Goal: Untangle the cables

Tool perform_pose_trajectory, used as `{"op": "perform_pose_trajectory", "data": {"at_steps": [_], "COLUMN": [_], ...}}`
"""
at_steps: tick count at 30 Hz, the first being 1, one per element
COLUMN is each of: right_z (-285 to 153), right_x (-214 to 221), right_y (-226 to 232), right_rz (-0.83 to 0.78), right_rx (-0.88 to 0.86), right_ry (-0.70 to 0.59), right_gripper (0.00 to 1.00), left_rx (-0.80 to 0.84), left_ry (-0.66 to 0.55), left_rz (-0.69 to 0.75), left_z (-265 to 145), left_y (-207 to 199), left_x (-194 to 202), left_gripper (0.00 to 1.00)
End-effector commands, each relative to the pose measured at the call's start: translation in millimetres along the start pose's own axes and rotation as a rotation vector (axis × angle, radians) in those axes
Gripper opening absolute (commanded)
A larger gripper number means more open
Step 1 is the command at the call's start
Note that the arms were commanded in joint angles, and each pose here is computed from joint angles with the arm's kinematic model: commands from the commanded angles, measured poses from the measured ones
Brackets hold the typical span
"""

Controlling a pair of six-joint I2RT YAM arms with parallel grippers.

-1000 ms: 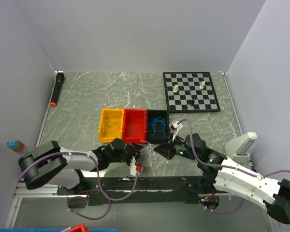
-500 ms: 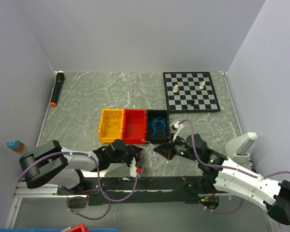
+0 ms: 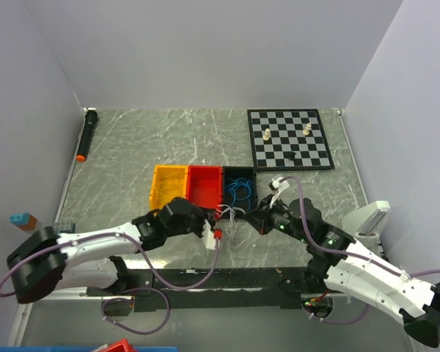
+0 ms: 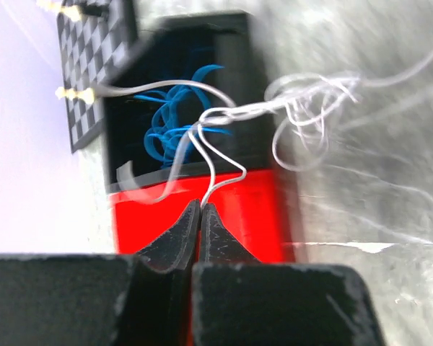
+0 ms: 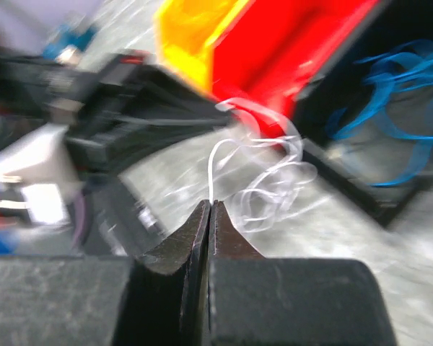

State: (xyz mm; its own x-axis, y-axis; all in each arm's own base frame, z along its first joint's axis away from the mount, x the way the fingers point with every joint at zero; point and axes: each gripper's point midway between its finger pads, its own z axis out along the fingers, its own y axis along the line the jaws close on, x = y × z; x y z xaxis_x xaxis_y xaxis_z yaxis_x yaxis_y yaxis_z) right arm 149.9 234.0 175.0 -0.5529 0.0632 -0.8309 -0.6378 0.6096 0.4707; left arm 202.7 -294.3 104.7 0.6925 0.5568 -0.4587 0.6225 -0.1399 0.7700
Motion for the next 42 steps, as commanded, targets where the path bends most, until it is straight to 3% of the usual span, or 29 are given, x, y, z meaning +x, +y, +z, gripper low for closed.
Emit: {"op": "perform_pose_trajectory", "data": {"at_steps": [1,4,9,16,23,27,30,38,42], "right_z": [-23,-45,-100,-173,-210,-209,-201,-235,-244], "right_x": [-56,-85,-129,-166,-189,-207,-210,-266,-294], "right_y": [-32,-49,-73,-91,-95,-80,-80,-62,-50], "right_rz": [-0.062,-0.072,-0.051,-0.019,-0.036,-0.053,-0.05,-0.197,-0.255], "right_rx": [0.242,0.364,0.585,0.831,0.972,0.892,0.909,1.004,1.008], "right_ry": [-0.153,-0.254,-0.472,-0.679,-0.766,-0.817,-0.778,-0.887,-0.94], "right_gripper": [0.0,0.0,0.0,0.0,0.0,0.0,0.0,0.0,0.0], "left_rx": [0.077,0.149,0.135,0.229,0.28,0.291,0.261,0.5,0.519], "left_ry": [0.033,0.062,0.121,0.128,0.148,0.13,0.111,0.22,0.268], "left_rz": [-0.242,-0.329,-0.391,-0.298,-0.175,-0.162,-0.146,-0.038,-0.033], "left_z": [-32,-54,-83,-119,-143,-146,-146,-161,-164], "left_y": [17,13,19,-9,-34,-43,-33,-95,-104], "left_x": [-15,-18,1,5,14,13,8,41,53], "left_gripper": [0.01,0.01,0.01,0.01,0.01,0.01,0.01,0.01,0.01]}}
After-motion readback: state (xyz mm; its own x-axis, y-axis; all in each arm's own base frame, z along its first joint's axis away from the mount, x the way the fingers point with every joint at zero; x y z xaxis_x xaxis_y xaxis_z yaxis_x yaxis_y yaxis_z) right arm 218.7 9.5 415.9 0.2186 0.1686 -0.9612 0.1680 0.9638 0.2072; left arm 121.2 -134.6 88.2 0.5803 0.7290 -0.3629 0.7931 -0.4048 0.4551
